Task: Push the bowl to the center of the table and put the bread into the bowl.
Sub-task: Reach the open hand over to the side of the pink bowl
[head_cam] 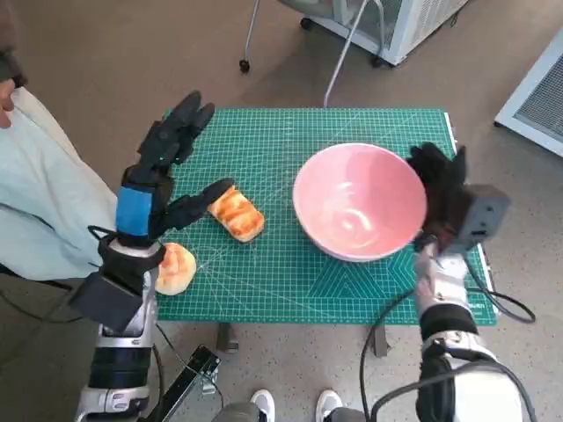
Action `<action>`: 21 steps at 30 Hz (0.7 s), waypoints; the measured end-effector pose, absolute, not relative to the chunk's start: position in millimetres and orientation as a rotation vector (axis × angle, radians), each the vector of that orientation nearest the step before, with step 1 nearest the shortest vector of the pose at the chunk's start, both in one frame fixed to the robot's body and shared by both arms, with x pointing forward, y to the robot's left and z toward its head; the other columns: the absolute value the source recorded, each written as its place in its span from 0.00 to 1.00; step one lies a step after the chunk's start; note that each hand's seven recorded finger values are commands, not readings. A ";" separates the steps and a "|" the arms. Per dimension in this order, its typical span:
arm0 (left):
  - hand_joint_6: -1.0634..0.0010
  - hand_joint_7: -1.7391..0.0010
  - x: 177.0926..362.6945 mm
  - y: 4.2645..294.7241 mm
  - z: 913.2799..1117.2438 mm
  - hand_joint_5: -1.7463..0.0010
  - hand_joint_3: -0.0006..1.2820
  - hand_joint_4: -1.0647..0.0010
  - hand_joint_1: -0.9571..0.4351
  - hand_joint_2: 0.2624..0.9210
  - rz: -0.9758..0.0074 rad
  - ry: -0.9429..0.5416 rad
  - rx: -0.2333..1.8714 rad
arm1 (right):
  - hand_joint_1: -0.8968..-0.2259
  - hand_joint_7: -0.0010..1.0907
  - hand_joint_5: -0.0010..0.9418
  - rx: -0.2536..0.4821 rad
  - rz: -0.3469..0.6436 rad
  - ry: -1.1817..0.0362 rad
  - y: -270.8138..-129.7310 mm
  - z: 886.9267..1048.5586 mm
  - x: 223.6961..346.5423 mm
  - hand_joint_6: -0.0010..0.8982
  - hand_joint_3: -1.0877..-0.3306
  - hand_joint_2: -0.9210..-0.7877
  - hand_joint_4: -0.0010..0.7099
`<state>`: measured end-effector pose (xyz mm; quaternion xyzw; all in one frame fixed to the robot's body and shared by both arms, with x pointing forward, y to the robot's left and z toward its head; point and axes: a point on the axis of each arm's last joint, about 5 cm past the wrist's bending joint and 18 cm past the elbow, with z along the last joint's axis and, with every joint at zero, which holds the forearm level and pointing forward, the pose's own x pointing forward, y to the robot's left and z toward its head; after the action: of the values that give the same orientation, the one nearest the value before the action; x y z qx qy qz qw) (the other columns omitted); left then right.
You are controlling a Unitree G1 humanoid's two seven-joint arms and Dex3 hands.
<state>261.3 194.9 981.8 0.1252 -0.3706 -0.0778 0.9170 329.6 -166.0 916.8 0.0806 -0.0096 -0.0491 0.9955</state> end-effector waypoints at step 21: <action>0.64 0.95 254.8 212.6 975.5 1.00 0.08 0.60 0.45 1.00 -0.101 -0.740 0.304 | 0.51 0.45 0.01 0.177 -0.050 -0.008 -149.7 925.2 336.0 0.02 0.25 0.00 0.19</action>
<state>254.8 212.6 975.5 0.1481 -0.3602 -0.0493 0.9197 336.0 -149.7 925.2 0.0882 -0.0039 -0.0250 0.9958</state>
